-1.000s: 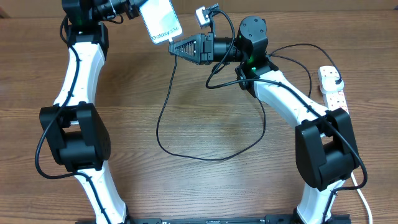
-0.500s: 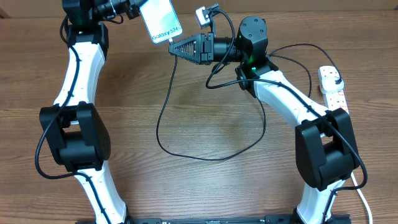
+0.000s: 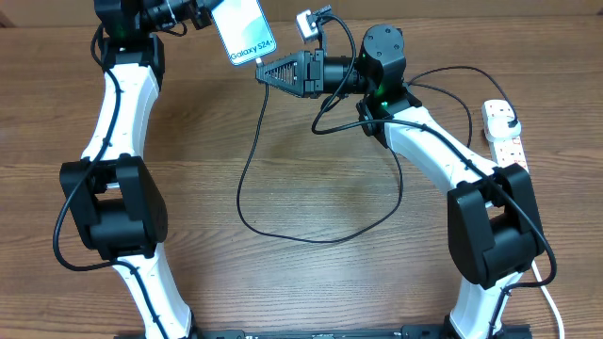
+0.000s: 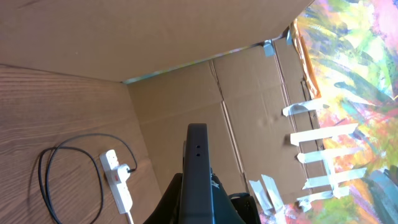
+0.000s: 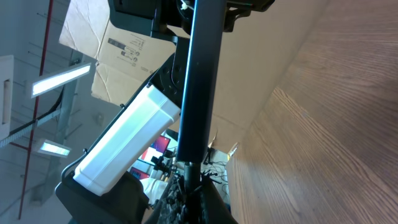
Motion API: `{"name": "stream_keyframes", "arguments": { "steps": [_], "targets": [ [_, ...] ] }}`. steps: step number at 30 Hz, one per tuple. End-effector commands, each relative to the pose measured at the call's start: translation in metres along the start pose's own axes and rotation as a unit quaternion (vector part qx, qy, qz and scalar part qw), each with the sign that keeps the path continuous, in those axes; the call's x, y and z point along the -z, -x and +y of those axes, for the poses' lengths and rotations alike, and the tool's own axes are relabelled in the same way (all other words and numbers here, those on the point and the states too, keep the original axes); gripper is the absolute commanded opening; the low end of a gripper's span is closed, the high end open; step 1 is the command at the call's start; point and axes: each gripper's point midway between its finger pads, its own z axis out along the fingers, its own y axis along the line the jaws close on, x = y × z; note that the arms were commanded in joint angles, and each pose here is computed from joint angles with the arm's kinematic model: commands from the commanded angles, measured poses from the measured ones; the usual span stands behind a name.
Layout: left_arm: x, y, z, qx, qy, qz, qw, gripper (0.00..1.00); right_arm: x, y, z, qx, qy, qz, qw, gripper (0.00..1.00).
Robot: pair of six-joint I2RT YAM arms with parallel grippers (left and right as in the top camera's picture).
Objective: Plug charger to phone and switch on socket
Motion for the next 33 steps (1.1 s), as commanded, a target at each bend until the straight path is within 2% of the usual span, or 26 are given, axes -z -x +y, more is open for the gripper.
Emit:
{"name": "stream_keyframes", "arguments": {
  "steps": [1,33],
  "targets": [
    [-0.0071,-0.0039,-0.0186,-0.028,-0.009,0.005,1.000,0.04,0.0004,0.0073,0.0065,0.012,0.004,-0.007,1.000,0.04],
    [-0.0094,-0.0096,-0.0188,-0.041,-0.011,0.020,0.999,0.04,0.0004,0.0094,0.0058,0.006,0.002,-0.013,1.000,0.04]
  ]
}}
